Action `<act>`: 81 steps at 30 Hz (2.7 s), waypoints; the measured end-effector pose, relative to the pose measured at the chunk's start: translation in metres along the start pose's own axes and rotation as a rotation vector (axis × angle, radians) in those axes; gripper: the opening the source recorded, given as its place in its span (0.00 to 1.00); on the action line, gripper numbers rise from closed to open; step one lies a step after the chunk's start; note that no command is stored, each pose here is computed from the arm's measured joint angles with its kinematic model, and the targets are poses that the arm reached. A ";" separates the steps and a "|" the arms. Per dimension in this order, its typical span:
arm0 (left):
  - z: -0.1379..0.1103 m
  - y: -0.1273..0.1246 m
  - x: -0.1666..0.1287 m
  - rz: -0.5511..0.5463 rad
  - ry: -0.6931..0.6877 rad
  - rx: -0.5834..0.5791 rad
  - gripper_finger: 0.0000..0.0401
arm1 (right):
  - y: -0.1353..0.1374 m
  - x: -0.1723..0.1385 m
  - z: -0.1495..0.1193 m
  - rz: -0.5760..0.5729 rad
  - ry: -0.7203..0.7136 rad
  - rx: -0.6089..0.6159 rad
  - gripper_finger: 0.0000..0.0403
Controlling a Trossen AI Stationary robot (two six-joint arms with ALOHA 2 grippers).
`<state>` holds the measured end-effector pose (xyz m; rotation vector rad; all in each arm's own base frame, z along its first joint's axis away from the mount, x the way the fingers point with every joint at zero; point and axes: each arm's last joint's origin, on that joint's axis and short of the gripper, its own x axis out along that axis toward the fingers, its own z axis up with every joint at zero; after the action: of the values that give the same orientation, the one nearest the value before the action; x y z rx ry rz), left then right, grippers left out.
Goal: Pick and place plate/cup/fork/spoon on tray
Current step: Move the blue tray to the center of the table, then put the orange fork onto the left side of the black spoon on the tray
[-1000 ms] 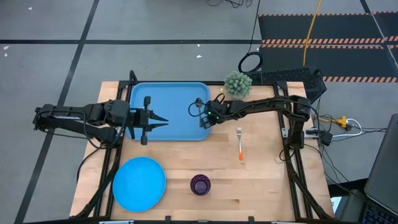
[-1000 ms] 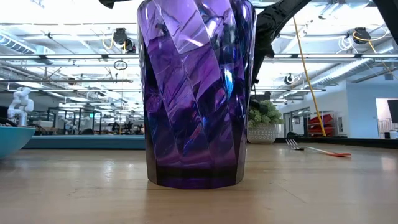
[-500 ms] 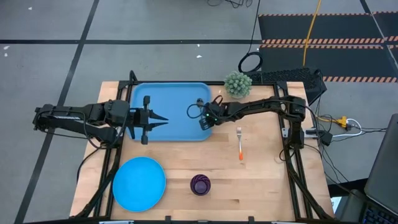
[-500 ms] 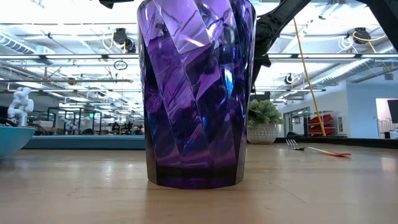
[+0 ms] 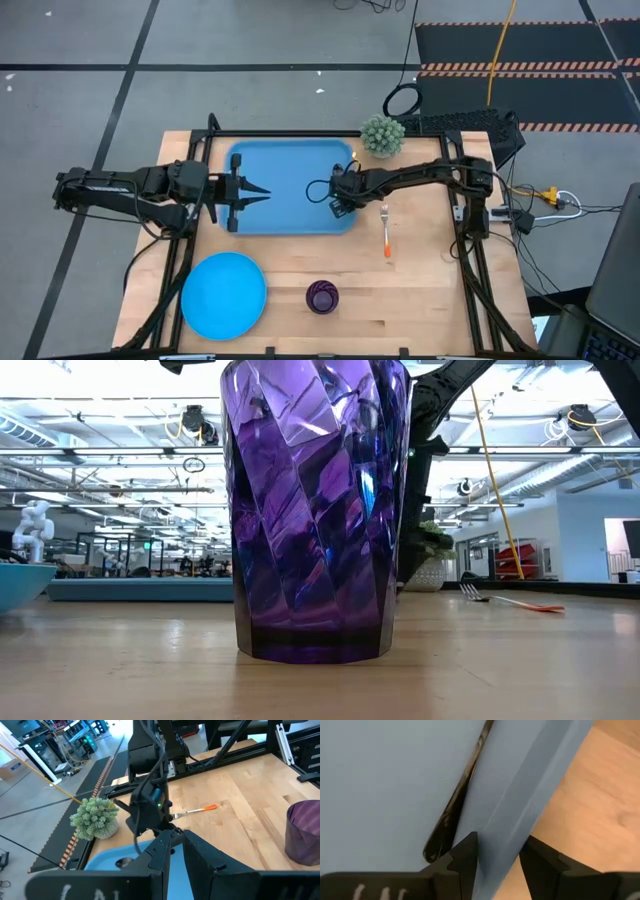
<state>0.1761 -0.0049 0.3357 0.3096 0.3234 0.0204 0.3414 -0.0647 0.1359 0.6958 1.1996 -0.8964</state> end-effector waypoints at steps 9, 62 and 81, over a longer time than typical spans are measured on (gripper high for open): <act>0.000 0.000 0.000 0.000 0.000 -0.002 0.14 | -0.003 -0.009 -0.021 -0.101 0.083 -0.006 0.32; -0.001 0.000 0.000 -0.003 0.005 -0.007 0.14 | -0.041 -0.035 -0.118 -0.285 0.100 0.208 0.32; 0.000 0.000 0.001 -0.002 -0.004 -0.004 0.14 | -0.050 -0.043 -0.119 0.019 0.007 0.335 0.32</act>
<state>0.1767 -0.0050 0.3359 0.3056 0.3198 0.0180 0.2365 0.0207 0.1499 0.9775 1.0564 -1.0925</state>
